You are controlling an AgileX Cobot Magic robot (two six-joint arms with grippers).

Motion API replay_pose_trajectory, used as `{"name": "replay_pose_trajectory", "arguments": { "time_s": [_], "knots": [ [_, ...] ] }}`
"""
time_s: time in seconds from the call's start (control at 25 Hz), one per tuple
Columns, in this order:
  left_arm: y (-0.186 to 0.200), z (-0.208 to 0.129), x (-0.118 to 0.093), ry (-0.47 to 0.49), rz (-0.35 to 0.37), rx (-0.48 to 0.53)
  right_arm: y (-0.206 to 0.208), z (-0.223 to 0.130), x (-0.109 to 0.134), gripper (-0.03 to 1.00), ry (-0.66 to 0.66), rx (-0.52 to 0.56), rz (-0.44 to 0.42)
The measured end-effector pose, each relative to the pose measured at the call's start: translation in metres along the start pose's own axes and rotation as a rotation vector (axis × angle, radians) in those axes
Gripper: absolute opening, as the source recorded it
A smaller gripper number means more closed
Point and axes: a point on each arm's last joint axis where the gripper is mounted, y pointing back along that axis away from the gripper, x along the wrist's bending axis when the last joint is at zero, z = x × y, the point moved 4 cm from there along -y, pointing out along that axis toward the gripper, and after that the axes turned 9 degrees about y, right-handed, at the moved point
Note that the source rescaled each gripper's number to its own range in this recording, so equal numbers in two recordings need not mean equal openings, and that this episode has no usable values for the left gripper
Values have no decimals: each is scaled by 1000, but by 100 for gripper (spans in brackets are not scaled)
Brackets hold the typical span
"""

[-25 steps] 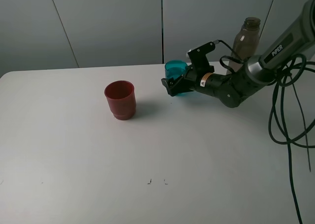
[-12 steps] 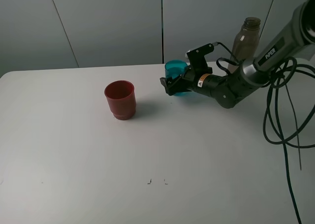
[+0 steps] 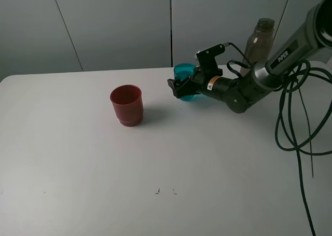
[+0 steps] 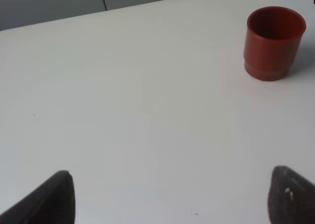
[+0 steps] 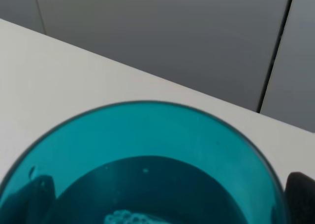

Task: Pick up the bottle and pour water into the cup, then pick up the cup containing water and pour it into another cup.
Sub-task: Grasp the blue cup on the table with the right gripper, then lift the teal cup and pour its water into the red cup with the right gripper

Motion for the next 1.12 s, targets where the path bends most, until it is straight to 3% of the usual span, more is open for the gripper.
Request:
{"name": "replay_pose_trajectory", "arguments": {
  "time_s": [0.28, 0.32, 0.36, 0.4, 0.44, 1.12],
  "knots": [
    [0, 0, 0, 0, 0, 0, 0, 0, 0, 99, -10, 0, 0],
    [0, 0, 0, 0, 0, 0, 0, 0, 0, 92, -10, 0, 0],
    [0, 0, 0, -2, 0, 0, 0, 0, 0, 73, -10, 0, 0],
    [0, 0, 0, -2, 0, 0, 0, 0, 0, 45, -10, 0, 0],
    [0, 0, 0, -2, 0, 0, 0, 0, 0, 7, -10, 0, 0],
    [0, 0, 0, -2, 0, 0, 0, 0, 0, 7, -35, 0, -3]
  ]
}}
